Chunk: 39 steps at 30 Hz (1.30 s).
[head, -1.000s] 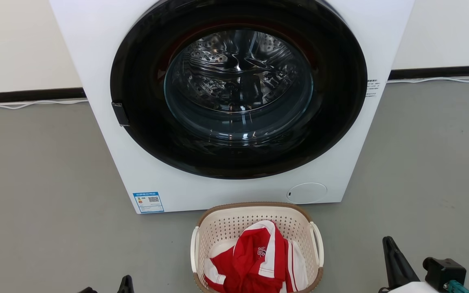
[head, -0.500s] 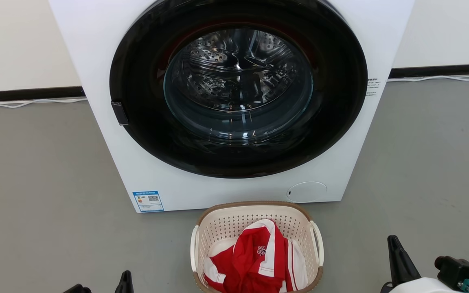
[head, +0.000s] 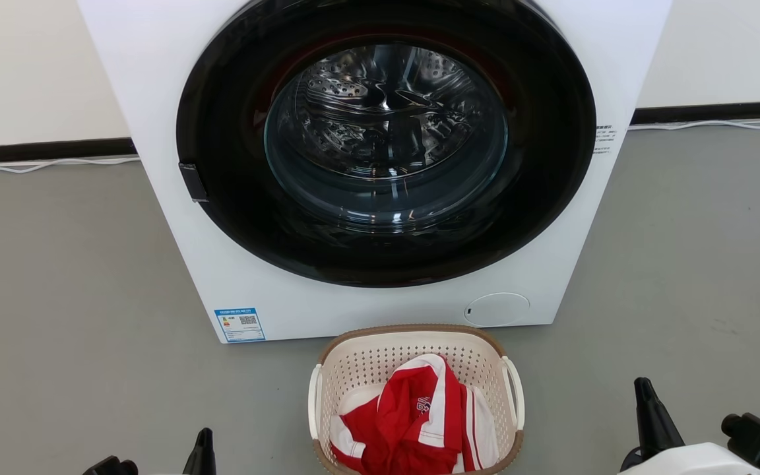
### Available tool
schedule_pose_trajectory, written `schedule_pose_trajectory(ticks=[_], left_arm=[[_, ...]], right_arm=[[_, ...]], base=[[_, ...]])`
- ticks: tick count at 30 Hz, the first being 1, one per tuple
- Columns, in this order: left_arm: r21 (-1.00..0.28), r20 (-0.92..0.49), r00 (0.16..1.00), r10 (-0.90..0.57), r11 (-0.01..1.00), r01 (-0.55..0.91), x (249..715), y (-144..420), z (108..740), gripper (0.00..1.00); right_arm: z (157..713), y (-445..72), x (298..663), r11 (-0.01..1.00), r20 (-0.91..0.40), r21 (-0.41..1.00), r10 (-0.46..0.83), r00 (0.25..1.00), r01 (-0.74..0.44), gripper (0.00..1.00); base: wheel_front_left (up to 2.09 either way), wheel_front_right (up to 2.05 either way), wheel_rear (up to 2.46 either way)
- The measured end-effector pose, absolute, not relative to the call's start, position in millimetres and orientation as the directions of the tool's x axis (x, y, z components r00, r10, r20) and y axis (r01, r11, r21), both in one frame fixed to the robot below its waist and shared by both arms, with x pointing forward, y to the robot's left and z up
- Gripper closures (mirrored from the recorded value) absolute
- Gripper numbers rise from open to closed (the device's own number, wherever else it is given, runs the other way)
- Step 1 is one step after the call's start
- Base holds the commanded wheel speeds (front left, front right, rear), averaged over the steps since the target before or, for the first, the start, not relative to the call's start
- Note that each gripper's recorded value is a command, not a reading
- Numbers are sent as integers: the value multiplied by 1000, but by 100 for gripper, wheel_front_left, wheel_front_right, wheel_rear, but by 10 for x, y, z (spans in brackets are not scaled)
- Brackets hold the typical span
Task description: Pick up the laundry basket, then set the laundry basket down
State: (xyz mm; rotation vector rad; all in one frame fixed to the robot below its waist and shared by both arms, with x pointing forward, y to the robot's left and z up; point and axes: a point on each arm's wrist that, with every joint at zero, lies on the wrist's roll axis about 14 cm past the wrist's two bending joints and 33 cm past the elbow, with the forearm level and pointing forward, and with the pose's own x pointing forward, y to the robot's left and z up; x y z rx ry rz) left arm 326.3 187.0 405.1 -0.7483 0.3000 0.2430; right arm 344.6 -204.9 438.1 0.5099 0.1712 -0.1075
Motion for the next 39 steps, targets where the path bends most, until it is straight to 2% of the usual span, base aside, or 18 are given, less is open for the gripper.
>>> schedule_pose_trajectory(ticks=[17, 39], left_arm=[[-753, -334, 939, 79, 577, -316, 3351, 1872, 4138, 100], [-875, -295, 955, 35, 392, -285, 3467, 1863, 4275, 100]], right_arm=[[4442, -2074, 3516, 739, -187, 651, -70, 980, 177, 100], [4533, -2101, 3594, 516, -173, 836, -73, 982, 185, 100]], base=[[0, 0, 0], [0, 0, 0]])
